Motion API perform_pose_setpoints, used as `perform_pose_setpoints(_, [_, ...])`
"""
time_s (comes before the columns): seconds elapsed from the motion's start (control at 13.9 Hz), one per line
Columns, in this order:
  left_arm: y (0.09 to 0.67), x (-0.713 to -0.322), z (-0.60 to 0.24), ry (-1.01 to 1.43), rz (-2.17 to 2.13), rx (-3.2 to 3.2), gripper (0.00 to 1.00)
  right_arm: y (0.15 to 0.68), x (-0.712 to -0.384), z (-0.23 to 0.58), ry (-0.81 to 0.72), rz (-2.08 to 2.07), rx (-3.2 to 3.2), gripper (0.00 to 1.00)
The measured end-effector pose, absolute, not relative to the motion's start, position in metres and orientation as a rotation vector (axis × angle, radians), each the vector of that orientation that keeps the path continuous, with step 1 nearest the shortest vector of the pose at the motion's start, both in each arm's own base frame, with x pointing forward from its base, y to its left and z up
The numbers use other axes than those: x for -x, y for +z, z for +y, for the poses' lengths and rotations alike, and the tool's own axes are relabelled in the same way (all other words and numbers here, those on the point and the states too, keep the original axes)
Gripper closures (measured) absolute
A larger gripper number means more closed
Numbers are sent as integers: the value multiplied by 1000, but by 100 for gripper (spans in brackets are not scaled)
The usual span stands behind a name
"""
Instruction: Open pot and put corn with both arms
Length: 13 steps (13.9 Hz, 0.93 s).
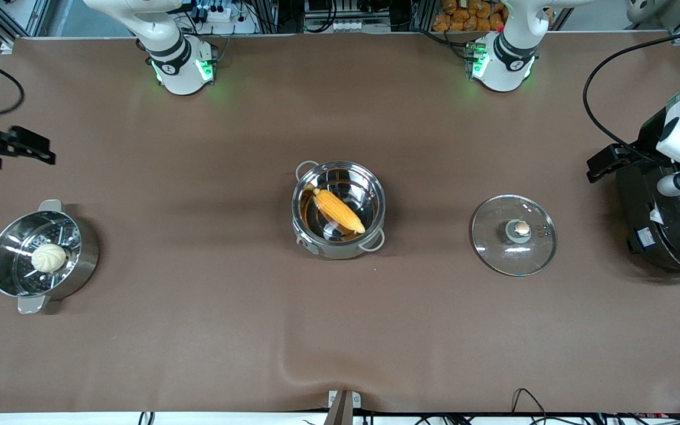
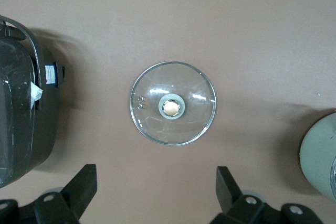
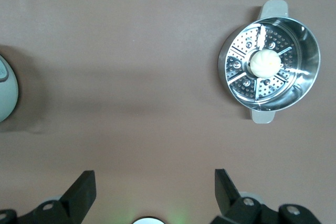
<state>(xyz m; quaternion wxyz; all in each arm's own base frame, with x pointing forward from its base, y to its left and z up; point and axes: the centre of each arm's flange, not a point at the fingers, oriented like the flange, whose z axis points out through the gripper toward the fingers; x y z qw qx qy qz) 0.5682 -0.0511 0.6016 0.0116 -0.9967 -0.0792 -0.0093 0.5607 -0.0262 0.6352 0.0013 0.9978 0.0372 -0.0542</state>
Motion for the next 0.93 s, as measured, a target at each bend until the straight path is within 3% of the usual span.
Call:
perform_pose_setpoints(0.36, [607,-566,-47,-6,-256,3106,0,633,-546,-51,-194,39,-3162,0])
perform_pose_setpoints(0.93, [611,-563,-45,16,-262,3103,0,635,-549,-13,-175,-45,-3167,0])
